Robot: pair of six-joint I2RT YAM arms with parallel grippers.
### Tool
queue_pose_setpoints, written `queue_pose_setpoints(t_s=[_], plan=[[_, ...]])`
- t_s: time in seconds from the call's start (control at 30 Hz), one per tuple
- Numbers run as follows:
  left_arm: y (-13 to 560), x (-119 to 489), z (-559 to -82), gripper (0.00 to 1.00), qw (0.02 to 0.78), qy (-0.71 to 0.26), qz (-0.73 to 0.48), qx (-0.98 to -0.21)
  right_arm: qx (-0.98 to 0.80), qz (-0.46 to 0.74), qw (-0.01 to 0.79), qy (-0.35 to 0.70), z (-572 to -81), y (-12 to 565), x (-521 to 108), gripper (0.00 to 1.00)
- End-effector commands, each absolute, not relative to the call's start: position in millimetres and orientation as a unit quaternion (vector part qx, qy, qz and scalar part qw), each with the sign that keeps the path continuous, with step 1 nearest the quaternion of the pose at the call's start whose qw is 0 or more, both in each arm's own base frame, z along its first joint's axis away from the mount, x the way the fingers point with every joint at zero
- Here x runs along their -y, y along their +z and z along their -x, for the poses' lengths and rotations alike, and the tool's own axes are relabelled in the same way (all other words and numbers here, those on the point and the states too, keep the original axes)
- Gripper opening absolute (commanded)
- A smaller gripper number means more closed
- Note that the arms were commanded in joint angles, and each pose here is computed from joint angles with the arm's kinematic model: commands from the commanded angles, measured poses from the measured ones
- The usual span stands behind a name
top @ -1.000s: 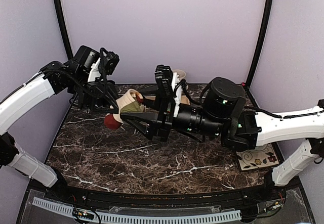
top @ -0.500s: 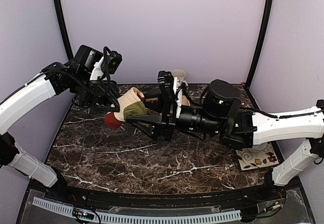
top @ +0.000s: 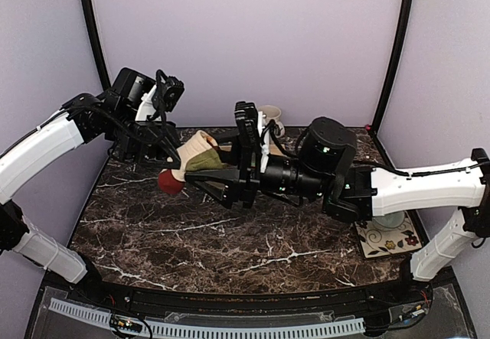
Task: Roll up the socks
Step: Pass from the left arm to the right, then place the sock in the storage box.
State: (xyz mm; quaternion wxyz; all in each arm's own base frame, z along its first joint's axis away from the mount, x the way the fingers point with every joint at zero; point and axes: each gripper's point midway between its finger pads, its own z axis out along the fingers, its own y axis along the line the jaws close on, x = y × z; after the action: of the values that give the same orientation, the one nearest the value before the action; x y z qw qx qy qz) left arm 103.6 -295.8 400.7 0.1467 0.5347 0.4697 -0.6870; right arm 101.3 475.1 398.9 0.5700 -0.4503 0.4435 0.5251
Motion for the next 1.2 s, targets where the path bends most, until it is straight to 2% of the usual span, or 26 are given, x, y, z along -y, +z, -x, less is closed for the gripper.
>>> queue_pose_setpoints(t_s=[0.0, 0.1, 0.2, 0.43, 0.6, 0.63, 0.7, 0.77, 0.8, 0.87, 0.97, 1.0, 1.03, 1.17], plan=[[439.1, 268.6, -73.0, 0.00, 0.097, -0.756, -0.534, -0.366, -0.398, 0.452, 0.585, 0.544, -97.9, 433.5, -472.7, 0.68], [443.4, 268.9, -71.4, 0.00, 0.096, -0.756, -0.536, -0.363, -0.390, 0.480, 0.559, 0.552, -91.2, 430.0, -484.3, 0.62], [445.6, 269.5, -71.5, 0.00, 0.094, -0.757, -0.535, -0.364, -0.384, 0.493, 0.541, 0.563, -86.9, 426.0, -490.5, 0.49], [449.5, 269.3, -68.5, 0.00, 0.088, -0.757, -0.537, -0.363, -0.373, 0.493, 0.525, 0.585, -85.4, 428.4, -485.4, 0.00], [455.3, 270.4, -70.2, 0.00, 0.086, -0.752, -0.544, -0.362, -0.401, 0.484, 0.513, 0.585, -93.1, 423.0, -486.6, 0.00], [453.1, 271.6, -72.7, 0.10, 0.080, -0.749, -0.547, -0.366, -0.417, 0.479, 0.515, 0.576, -98.7, 419.2, -487.1, 0.00], [440.5, 276.5, -89.3, 0.47, 0.074, -0.731, -0.545, -0.403, -0.462, 0.461, 0.528, 0.544, -116.8, 404.1, -483.3, 0.00], [421.2, 271.6, -124.2, 0.95, 0.087, -0.701, -0.526, -0.474, -0.524, 0.425, 0.550, 0.491, -149.1, 382.3, -469.2, 0.00], [408.4, 263.4, -141.1, 0.98, 0.103, -0.682, -0.518, -0.506, -0.557, 0.404, 0.560, 0.461, -168.9, 371.9, -459.8, 0.00], [386.8, 244.5, -178.2, 0.99, 0.144, -0.640, -0.520, -0.548, -0.634, 0.360, 0.568, 0.382, -217.6, 336.1, -432.8, 0.00], [356.6, 207.6, -253.6, 0.99, 0.153, -0.624, -0.406, -0.650, -0.703, 0.322, 0.566, 0.287, -272.5, 295.9, -401.0, 0.00], [349.3, 187.0, -277.1, 0.99, 0.185, -0.603, -0.374, -0.679, -0.716, 0.314, 0.566, 0.260, -290.0, 285.9, -393.5, 0.00], [343.7, 172.9, -293.2, 0.99, 0.218, -0.585, -0.365, -0.690, -0.729, 0.307, 0.564, 0.236, -307.2, 275.9, -387.4, 0.00], [323.7, 138.0, -330.9, 0.99, 0.226, -0.585, -0.302, -0.718, -0.768, 0.285, 0.547, 0.172, -381.7, 243.4, -372.7, 0.00]])
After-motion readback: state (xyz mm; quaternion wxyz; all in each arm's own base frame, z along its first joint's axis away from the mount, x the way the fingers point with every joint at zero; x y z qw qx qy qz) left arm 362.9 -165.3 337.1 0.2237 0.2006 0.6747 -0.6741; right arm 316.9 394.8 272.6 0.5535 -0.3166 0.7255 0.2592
